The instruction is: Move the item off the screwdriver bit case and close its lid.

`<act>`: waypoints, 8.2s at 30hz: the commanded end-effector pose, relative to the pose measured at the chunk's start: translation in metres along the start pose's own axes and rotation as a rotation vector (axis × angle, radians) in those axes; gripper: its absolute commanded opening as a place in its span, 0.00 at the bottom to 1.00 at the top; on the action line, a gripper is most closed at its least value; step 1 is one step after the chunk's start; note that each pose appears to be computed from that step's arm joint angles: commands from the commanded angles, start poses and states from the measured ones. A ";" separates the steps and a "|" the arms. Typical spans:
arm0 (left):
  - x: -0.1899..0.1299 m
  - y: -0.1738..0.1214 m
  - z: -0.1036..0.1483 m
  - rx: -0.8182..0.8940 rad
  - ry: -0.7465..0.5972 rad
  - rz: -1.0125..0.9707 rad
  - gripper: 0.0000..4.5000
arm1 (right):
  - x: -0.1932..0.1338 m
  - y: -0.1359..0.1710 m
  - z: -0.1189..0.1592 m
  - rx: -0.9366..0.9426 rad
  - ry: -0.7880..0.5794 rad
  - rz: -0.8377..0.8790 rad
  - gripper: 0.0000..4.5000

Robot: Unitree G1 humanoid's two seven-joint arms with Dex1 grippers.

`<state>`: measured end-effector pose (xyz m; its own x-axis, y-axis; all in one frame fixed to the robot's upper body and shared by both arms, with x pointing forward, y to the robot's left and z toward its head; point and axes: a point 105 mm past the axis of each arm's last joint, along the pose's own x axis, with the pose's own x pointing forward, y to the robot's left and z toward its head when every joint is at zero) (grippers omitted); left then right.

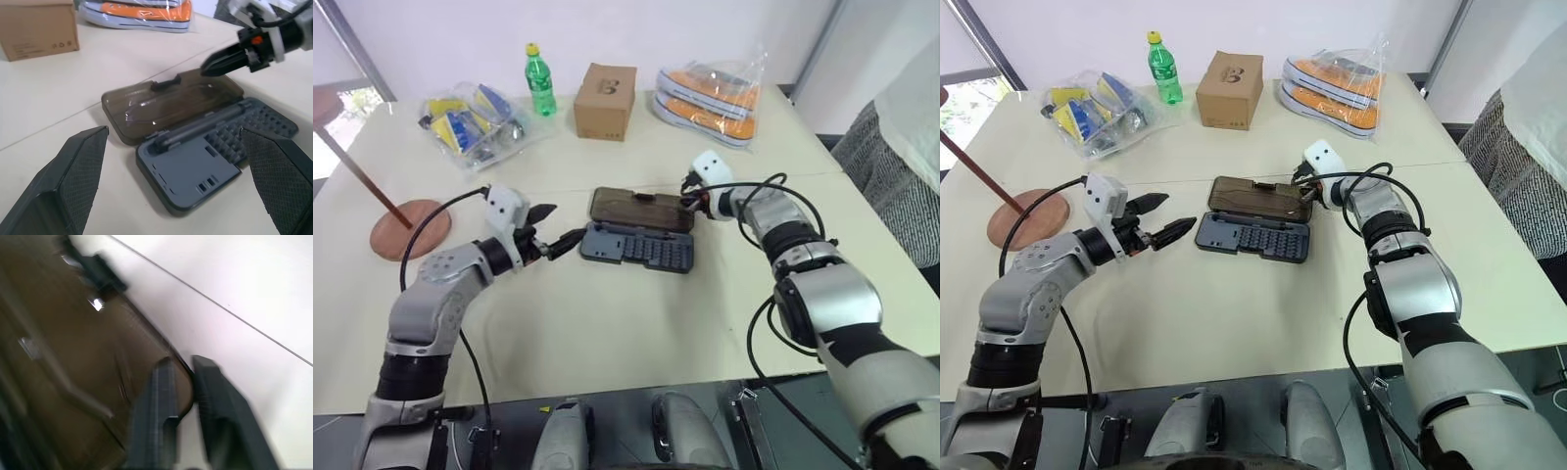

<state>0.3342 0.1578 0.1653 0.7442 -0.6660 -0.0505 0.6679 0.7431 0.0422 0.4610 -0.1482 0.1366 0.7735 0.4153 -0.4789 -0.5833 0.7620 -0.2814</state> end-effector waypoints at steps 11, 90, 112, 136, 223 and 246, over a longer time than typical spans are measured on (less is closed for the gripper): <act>-0.006 0.011 0.023 0.073 -0.056 0.035 1.00 | 0.006 0.032 0.021 -0.288 -0.078 0.162 0.00; 0.002 0.008 0.028 0.084 -0.089 0.036 1.00 | -0.011 0.110 0.053 -0.892 -0.258 0.407 0.00; 0.005 0.001 0.027 0.075 -0.092 0.018 1.00 | -0.005 0.103 0.052 -0.909 -0.281 0.362 0.00; 0.006 0.000 0.025 0.069 -0.092 0.014 1.00 | -0.008 0.094 0.052 -0.861 -0.265 0.346 0.30; -0.057 -0.030 -0.091 -0.067 0.261 -0.160 0.01 | 0.017 0.101 0.032 -0.346 -0.165 0.346 0.52; -0.055 -0.021 -0.090 -0.068 0.253 -0.130 0.00 | 0.006 0.108 0.038 -0.656 -0.246 0.311 0.01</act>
<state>0.2786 0.1789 0.0841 0.6105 -0.7438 -0.2723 0.7668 0.6411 -0.0319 0.4121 -0.0497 0.1203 0.5116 0.7064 -0.4892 -0.8087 0.2035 -0.5519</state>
